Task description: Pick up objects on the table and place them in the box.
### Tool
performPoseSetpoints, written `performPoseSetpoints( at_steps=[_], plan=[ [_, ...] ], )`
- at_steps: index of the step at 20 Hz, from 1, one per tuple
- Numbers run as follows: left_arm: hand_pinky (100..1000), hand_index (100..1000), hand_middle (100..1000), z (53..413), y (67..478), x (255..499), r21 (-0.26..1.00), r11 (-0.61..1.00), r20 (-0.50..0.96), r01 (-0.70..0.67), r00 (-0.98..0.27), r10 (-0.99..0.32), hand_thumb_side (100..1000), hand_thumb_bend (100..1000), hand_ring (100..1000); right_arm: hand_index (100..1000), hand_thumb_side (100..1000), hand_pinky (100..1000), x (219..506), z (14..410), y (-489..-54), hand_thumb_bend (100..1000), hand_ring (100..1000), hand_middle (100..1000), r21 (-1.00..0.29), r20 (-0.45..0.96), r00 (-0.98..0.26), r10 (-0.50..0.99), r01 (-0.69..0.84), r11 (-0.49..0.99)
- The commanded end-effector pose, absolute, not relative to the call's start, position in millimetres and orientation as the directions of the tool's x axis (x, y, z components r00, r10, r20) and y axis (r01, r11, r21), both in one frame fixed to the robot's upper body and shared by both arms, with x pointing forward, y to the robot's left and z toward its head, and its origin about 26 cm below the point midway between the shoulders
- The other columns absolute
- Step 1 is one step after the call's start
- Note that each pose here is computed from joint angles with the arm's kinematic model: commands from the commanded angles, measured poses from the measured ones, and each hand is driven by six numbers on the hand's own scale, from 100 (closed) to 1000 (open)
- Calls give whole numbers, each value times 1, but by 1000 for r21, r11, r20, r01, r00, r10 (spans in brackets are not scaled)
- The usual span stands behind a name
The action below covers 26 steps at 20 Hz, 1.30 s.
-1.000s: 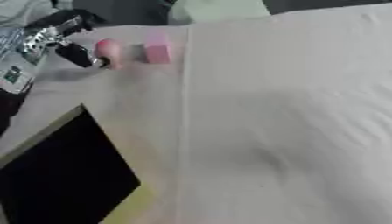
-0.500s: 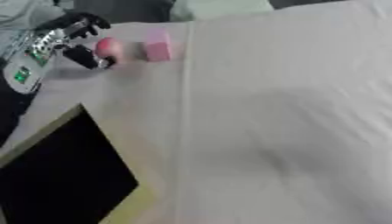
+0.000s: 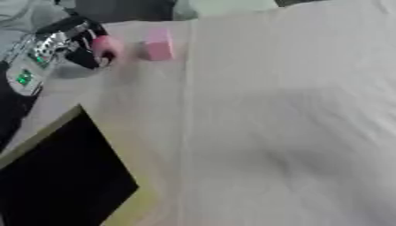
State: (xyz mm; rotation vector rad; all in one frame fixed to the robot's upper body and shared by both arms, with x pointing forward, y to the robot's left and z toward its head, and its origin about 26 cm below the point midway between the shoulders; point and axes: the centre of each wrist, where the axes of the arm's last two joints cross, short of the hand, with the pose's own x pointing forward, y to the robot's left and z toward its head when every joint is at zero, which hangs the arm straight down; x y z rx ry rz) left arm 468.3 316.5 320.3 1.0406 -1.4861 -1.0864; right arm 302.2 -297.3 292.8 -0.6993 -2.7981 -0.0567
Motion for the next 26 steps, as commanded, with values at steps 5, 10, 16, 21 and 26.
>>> performPoseSetpoints(
  at_steps=[5, 10, 16, 21, 26],
  plan=[
    [519, 667, 566, 337, 321, 460, 961, 252, 223, -111, -220, -950, 100, 248, 498, 785, 951, 784, 298, 297, -299, 430, 744, 647, -16, 241, -848, 471, 482, 876],
    [524, 672, 573, 339, 320, 456, 961, 244, 211, -128, -228, -950, 100, 243, 503, 785, 957, 784, 298, 296, -300, 422, 743, 647, -14, 249, -845, 473, 485, 874],
    [519, 668, 567, 345, 308, 441, 965, 185, 123, -186, -301, -946, 100, 230, 499, 785, 964, 783, 297, 290, -304, 414, 743, 649, -9, 271, -834, 481, 498, 867],
    [525, 670, 571, 343, 299, 425, 960, 135, 29, -246, -393, -919, 104, 225, 505, 785, 969, 783, 297, 285, -307, 408, 743, 651, -7, 288, -822, 490, 510, 860],
    [535, 675, 573, 333, 299, 407, 947, 138, -15, -288, -472, -882, 122, 223, 505, 785, 972, 783, 296, 279, -310, 402, 743, 652, -5, 305, -809, 503, 526, 850]
  ],
)
